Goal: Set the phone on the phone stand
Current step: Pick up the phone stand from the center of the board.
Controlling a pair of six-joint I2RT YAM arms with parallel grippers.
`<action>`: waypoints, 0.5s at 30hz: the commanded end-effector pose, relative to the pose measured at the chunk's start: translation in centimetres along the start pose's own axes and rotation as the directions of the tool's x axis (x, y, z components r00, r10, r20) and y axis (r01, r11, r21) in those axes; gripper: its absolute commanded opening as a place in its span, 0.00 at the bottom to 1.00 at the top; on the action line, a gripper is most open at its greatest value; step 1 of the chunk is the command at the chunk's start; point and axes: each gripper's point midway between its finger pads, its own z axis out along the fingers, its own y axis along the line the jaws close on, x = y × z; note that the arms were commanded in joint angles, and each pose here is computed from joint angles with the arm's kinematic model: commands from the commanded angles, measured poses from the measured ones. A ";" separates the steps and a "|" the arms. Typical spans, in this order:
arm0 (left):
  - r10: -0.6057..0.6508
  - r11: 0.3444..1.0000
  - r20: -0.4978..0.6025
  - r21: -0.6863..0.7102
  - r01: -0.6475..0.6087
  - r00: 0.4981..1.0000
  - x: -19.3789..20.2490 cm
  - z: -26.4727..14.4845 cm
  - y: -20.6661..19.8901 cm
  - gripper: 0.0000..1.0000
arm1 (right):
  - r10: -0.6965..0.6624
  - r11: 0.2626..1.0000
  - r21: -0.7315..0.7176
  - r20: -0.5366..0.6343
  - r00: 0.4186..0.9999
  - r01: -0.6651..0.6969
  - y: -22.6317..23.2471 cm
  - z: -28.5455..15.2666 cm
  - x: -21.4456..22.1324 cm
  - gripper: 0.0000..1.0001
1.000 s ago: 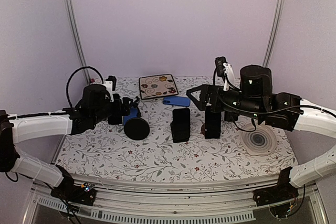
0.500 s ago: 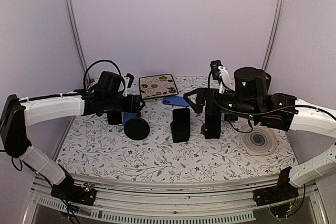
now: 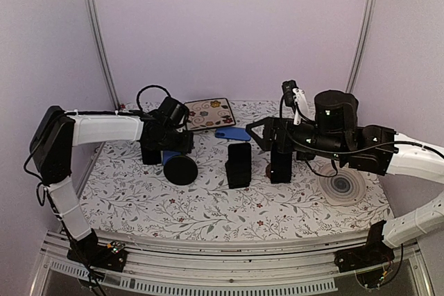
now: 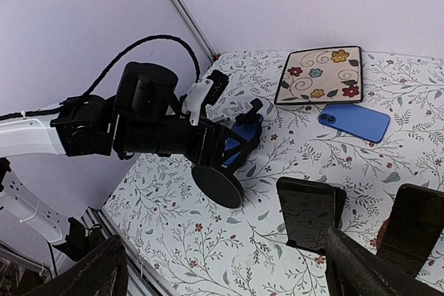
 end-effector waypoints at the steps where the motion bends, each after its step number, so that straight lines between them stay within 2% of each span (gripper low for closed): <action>1: 0.003 0.998 -0.024 -0.058 -0.004 1.000 0.1 1.0 0.0 0.58 | 0.010 1.000 0.008 0.020 1.000 -0.010 -0.3 -0.8 -0.4 0.99; 7: 0.024 0.986 -0.025 -0.167 -0.028 0.999 0.2 2.2 1.0 0.56 | 0.009 1.000 0.011 0.029 1.000 -0.009 -0.5 -1.3 -0.6 0.99; 15: 0.027 0.983 -0.089 -0.181 -0.042 0.996 1.5 5.1 1.1 0.60 | 0.010 1.000 0.013 0.028 1.000 -0.011 -0.7 -1.5 -0.4 0.99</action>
